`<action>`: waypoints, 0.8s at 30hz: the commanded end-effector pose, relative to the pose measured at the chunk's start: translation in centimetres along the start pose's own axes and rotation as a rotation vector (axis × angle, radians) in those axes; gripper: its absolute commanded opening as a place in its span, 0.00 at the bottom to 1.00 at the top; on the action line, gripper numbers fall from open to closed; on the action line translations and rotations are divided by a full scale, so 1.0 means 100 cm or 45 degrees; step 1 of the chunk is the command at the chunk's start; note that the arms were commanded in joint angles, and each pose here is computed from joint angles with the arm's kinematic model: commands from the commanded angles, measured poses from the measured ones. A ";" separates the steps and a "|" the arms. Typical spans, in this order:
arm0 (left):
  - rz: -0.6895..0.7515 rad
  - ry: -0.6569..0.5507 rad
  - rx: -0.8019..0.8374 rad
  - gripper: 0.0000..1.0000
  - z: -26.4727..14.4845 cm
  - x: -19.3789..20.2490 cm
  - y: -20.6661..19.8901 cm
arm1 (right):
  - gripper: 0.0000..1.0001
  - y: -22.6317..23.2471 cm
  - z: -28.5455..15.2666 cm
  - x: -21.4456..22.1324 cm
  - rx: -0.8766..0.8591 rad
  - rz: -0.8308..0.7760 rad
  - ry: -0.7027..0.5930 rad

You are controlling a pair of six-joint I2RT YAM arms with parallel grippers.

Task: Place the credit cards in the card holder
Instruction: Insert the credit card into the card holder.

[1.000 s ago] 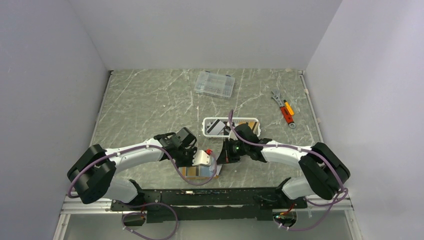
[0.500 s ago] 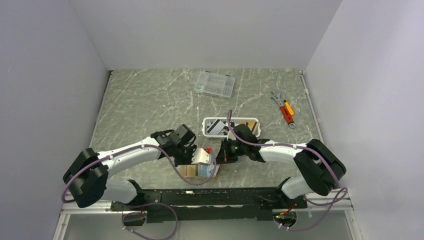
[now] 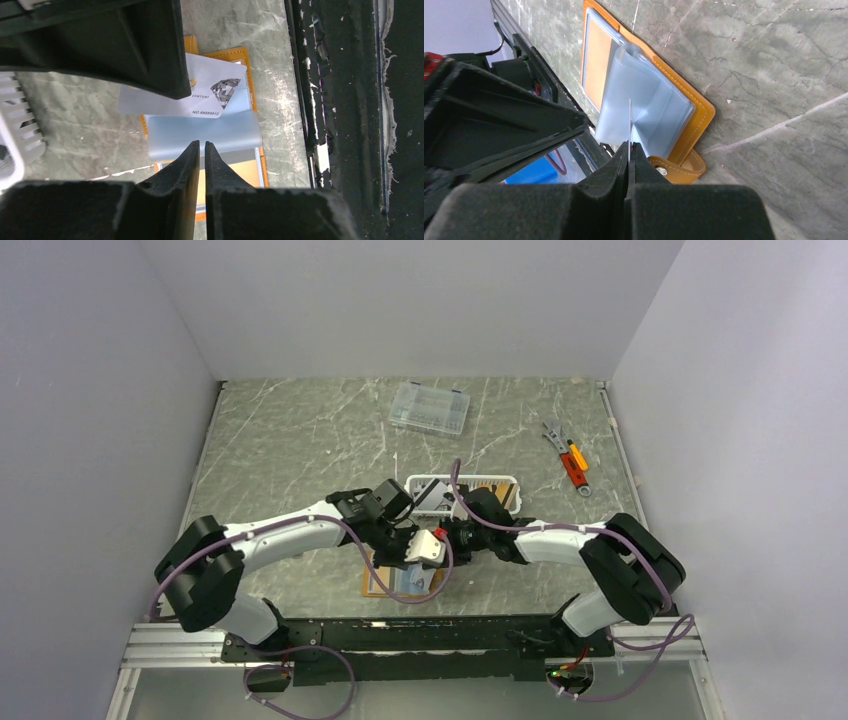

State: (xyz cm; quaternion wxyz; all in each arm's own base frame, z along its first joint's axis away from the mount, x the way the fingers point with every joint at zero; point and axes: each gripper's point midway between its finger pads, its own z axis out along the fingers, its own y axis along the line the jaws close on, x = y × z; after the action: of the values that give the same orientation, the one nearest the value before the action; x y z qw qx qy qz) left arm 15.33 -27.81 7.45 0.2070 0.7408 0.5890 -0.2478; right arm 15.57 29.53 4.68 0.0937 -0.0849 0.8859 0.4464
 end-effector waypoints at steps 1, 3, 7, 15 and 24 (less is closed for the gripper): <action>0.049 -0.050 0.022 0.14 0.013 -0.005 0.001 | 0.00 0.013 0.003 -0.006 -0.078 -0.038 -0.015; 0.054 -0.047 0.023 0.13 0.016 -0.003 0.001 | 0.00 0.013 0.003 -0.006 -0.082 -0.037 -0.009; 0.048 -0.028 0.040 0.13 0.022 0.002 -0.002 | 0.00 0.012 0.004 -0.005 -0.078 -0.034 -0.001; 0.088 0.108 0.035 0.12 0.032 0.020 -0.006 | 0.00 0.010 0.001 -0.004 -0.073 -0.033 -0.009; 0.118 0.311 -0.060 0.06 0.024 0.046 0.004 | 0.00 0.002 -0.004 0.002 -0.062 -0.005 -0.022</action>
State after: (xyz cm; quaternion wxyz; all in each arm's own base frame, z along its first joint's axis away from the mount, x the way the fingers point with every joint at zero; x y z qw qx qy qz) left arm 15.34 -27.24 2.62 0.1618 0.7783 0.5802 -0.1771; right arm 14.94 29.22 4.05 0.0813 -0.0804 0.8835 0.4543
